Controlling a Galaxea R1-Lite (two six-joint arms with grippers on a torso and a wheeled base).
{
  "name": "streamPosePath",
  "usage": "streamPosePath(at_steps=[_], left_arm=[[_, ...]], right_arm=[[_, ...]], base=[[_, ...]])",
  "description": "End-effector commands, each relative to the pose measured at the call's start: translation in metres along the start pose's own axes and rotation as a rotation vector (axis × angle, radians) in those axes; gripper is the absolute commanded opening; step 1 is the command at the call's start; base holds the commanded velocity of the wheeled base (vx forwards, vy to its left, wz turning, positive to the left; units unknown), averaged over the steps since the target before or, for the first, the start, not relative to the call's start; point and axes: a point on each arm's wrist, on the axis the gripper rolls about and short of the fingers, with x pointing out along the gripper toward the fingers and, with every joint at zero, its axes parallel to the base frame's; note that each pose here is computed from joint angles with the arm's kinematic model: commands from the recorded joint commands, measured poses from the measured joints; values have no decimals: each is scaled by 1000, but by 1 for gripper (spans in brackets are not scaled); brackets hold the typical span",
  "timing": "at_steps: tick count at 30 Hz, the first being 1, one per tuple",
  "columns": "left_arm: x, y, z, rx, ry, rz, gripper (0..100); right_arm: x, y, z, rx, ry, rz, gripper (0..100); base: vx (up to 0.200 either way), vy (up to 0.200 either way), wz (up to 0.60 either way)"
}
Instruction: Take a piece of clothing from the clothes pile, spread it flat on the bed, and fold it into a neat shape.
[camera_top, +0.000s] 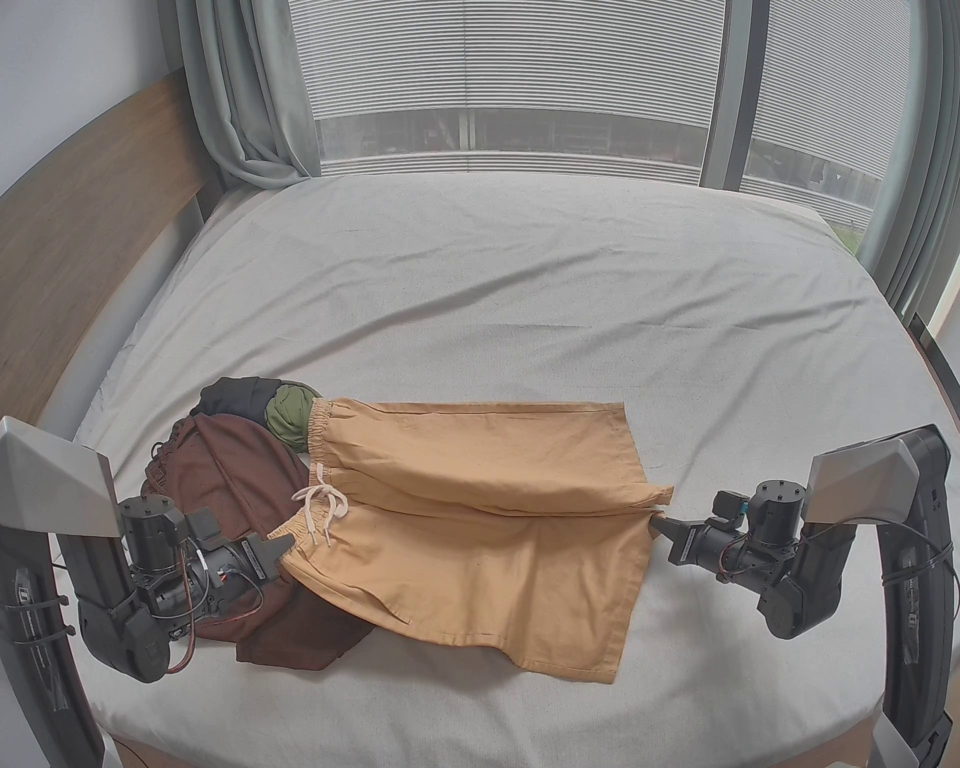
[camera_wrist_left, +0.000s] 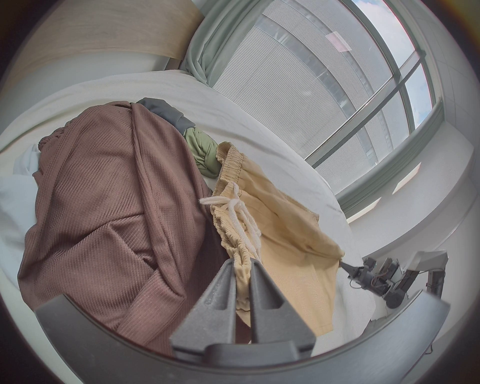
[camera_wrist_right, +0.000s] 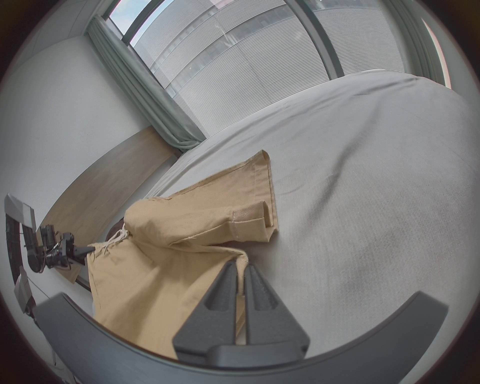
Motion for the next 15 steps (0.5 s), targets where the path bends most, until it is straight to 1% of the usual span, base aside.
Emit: streamPosePath(at_steps=[1, 7, 15], left_arm=[[-3, 2, -7, 4, 30, 13, 0], [-2, 3, -18, 9, 82, 11, 0], [1, 3, -22, 14, 99, 11, 0]], right_arm=[[3, -2, 5, 9, -27, -8, 0], [5, -4, 4, 22, -31, -16, 0], [5, -2, 3, 21, -27, -15, 0]], base=[[0, 0, 0], [0, 0, 0], [0, 0, 0]])
